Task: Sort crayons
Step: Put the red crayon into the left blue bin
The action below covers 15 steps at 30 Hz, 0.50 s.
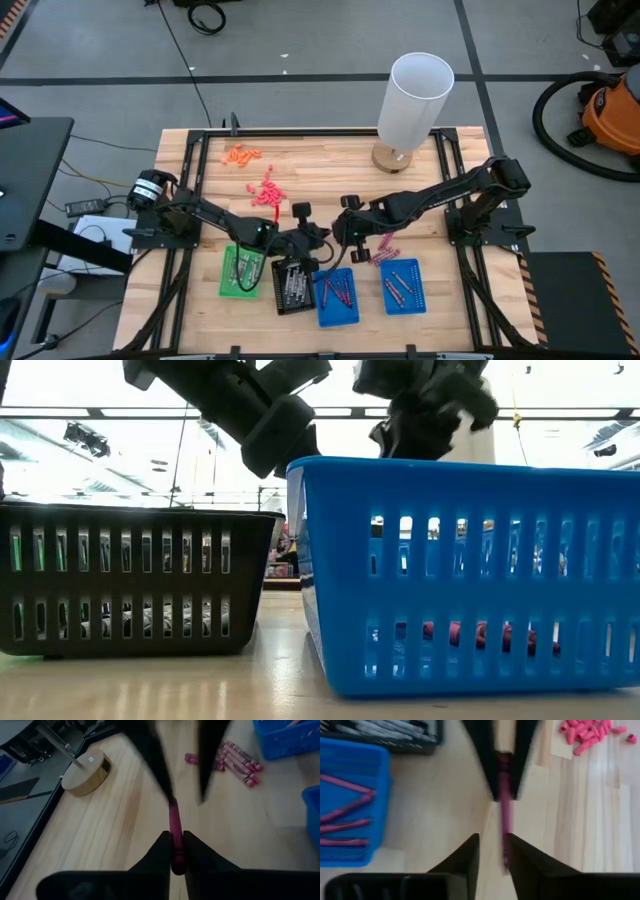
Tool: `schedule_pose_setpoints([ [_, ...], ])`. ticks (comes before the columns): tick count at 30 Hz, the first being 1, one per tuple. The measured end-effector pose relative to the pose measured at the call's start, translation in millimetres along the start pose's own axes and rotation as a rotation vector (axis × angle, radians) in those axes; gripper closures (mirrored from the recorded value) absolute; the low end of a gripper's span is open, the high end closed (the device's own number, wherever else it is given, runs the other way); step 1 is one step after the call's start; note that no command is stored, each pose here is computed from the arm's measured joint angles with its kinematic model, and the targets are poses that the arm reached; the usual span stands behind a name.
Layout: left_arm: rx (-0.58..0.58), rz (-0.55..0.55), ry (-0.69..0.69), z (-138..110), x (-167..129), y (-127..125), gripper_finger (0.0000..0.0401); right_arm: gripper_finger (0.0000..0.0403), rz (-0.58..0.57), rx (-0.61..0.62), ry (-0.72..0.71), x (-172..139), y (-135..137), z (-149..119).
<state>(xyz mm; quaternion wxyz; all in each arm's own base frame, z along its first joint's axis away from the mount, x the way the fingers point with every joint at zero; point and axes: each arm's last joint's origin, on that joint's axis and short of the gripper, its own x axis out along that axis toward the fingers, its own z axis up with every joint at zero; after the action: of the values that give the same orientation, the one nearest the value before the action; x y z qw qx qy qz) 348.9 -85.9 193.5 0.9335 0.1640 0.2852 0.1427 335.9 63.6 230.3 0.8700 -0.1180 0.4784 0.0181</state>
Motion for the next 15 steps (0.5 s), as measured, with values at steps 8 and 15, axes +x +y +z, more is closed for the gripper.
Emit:
schedule_pose_setpoints([
  [8,0.029,-0.284,-0.011,-0.5,-5.0,-13.6,0.0361,0.0238,-0.031,0.038,0.046,-43.7,11.1,-12.1],
  [15,0.071,-0.594,-0.130,7.9,-17.6,-32.7,0.0353,0.0238,-0.150,0.069,0.054,-65.5,29.0,-44.1],
])
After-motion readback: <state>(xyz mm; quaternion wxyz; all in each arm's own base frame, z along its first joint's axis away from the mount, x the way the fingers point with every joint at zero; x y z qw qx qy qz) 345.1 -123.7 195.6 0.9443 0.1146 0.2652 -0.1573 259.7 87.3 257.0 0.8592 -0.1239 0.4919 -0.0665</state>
